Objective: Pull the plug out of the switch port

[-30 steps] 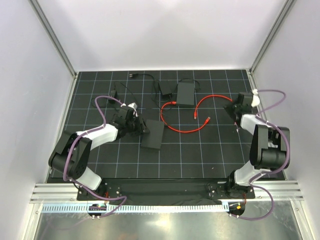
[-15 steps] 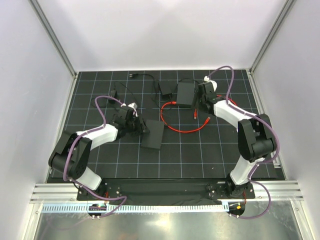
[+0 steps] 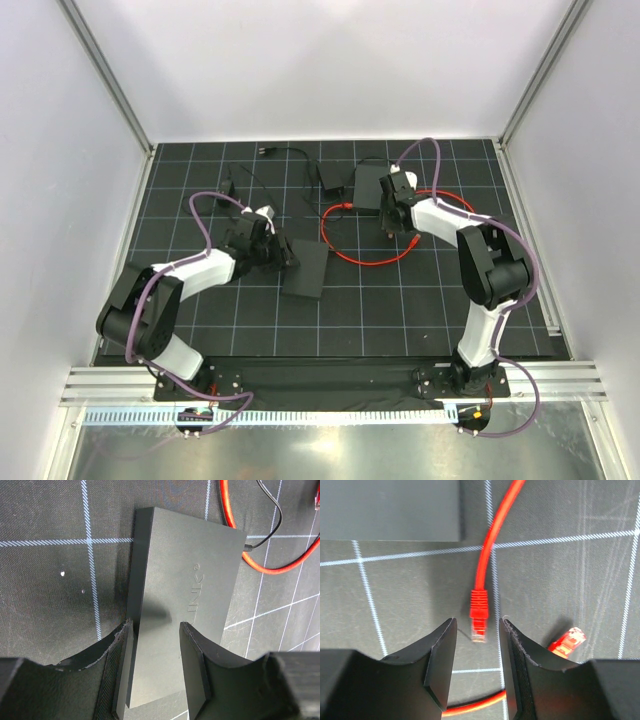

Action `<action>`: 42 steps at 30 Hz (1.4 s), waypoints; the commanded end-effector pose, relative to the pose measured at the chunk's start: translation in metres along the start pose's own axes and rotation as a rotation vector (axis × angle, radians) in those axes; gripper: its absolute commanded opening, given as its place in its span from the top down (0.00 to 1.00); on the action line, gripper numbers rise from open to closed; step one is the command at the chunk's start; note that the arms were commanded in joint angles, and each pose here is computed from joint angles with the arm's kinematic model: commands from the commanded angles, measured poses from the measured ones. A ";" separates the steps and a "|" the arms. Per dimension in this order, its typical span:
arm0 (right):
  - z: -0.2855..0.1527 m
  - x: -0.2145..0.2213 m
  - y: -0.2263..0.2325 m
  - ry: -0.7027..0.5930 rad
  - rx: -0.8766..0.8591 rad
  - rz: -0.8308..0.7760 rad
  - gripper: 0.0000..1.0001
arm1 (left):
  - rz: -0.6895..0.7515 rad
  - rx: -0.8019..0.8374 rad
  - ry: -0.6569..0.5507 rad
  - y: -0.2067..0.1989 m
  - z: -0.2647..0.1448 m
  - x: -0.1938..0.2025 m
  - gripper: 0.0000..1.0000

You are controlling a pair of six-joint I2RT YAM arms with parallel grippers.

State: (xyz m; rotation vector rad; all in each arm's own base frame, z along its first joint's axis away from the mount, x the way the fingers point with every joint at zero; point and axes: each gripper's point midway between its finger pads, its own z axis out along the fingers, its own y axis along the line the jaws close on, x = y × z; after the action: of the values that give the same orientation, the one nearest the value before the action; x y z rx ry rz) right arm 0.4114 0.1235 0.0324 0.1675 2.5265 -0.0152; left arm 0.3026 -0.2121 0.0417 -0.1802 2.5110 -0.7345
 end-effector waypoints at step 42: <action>0.066 -0.158 -0.035 -0.273 0.131 0.164 0.99 | 0.036 0.081 -0.029 -0.019 -0.003 -0.011 0.54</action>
State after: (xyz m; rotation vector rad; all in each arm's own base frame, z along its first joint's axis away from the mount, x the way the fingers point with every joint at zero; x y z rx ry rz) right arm 0.5454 0.0531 0.0653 0.4520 2.2646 -0.1649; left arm 0.3013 -0.2132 0.0428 -0.1587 2.5069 -0.7463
